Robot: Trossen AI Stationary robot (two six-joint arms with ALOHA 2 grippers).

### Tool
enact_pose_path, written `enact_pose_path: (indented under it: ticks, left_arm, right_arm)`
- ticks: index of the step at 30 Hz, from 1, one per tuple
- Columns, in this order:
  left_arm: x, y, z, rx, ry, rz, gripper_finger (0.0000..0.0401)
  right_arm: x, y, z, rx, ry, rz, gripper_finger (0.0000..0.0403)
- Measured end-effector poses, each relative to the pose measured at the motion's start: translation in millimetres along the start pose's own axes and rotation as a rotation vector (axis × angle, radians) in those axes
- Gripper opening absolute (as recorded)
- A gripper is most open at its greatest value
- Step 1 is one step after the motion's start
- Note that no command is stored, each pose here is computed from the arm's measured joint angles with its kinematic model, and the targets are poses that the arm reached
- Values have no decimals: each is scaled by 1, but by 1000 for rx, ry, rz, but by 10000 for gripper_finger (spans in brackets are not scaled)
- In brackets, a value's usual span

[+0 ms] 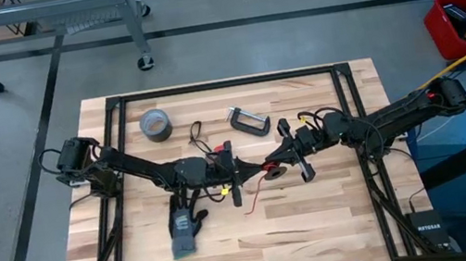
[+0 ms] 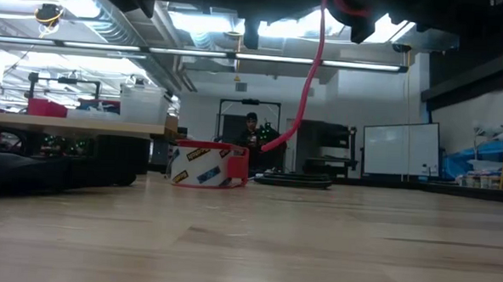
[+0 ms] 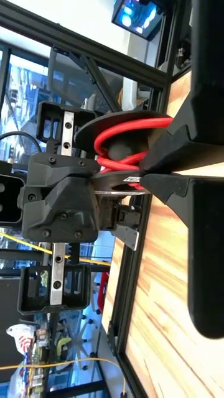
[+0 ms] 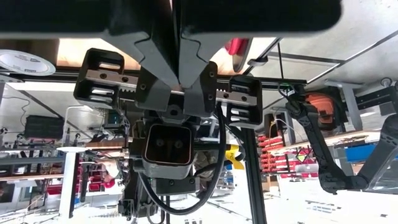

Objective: Coil cords
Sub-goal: Coil the red wire onto the spool

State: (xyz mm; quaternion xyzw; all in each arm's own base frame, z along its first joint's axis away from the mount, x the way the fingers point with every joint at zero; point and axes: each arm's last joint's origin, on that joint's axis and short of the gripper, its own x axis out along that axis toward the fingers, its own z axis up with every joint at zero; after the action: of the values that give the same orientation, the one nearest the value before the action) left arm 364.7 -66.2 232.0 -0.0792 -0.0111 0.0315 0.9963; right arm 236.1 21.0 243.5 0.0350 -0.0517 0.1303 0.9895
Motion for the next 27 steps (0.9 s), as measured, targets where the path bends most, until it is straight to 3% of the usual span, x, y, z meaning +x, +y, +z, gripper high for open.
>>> enact_pose_path:
  ticks: [16, 27]
  left_arm:
    - [-1, 1, 0, 6, 20, 30, 0]
    - [-1, 1, -2, 23, 38, 43, 0]
  right_arm:
    - [0, -1, 0, -4, 1, -35, 12]
    - [0, -2, 0, 27, -8, -79, 137]
